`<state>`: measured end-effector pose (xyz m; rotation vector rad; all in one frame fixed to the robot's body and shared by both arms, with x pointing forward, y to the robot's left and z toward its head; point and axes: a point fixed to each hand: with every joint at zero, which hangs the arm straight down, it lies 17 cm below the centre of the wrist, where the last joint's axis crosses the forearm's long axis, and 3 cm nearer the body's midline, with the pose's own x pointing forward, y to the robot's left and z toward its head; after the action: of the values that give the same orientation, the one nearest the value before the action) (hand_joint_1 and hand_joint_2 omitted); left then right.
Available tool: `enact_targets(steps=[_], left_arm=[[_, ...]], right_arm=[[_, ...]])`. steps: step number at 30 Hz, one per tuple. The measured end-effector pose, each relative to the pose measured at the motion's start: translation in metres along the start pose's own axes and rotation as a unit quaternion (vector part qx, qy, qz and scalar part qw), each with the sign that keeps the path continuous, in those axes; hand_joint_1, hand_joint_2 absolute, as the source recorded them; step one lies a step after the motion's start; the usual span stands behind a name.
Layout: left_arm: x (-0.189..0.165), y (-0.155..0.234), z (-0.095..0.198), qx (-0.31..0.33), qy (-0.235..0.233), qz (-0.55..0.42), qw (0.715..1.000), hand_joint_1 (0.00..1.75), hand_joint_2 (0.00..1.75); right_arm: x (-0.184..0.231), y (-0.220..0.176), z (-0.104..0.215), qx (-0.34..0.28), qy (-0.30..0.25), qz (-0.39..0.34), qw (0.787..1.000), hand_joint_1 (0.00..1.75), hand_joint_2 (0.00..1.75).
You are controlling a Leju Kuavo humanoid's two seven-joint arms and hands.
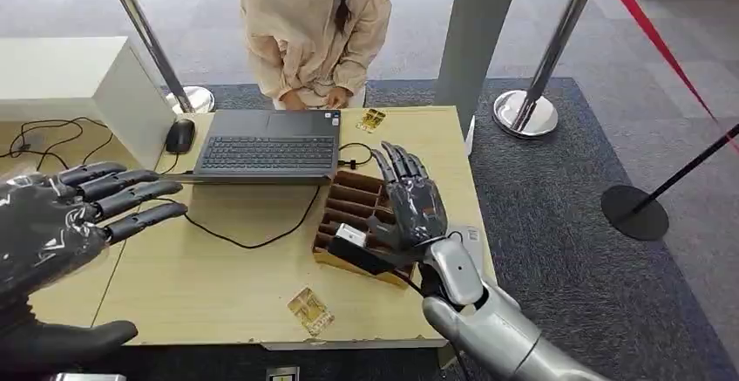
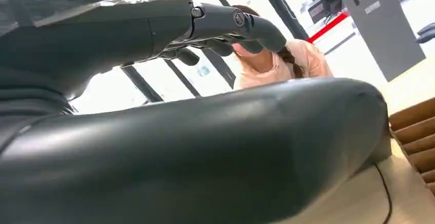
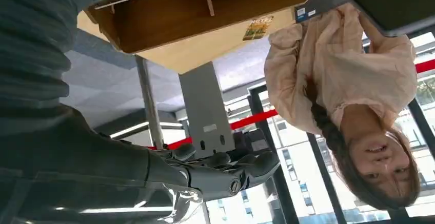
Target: Pass the card to the sensor for recognition and then transmit it.
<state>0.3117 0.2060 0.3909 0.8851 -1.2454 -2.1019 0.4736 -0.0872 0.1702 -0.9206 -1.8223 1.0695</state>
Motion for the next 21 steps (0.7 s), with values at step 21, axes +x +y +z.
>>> enact_targets(steps=[21], left_arm=[[0.01, -0.015, -0.011, 0.001, -0.018, 0.016, 1.0, 0.0, 0.0]], right_arm=[[-0.012, 0.031, 0.01, 0.053, 0.014, 0.026, 0.998, 0.16, 1.75]])
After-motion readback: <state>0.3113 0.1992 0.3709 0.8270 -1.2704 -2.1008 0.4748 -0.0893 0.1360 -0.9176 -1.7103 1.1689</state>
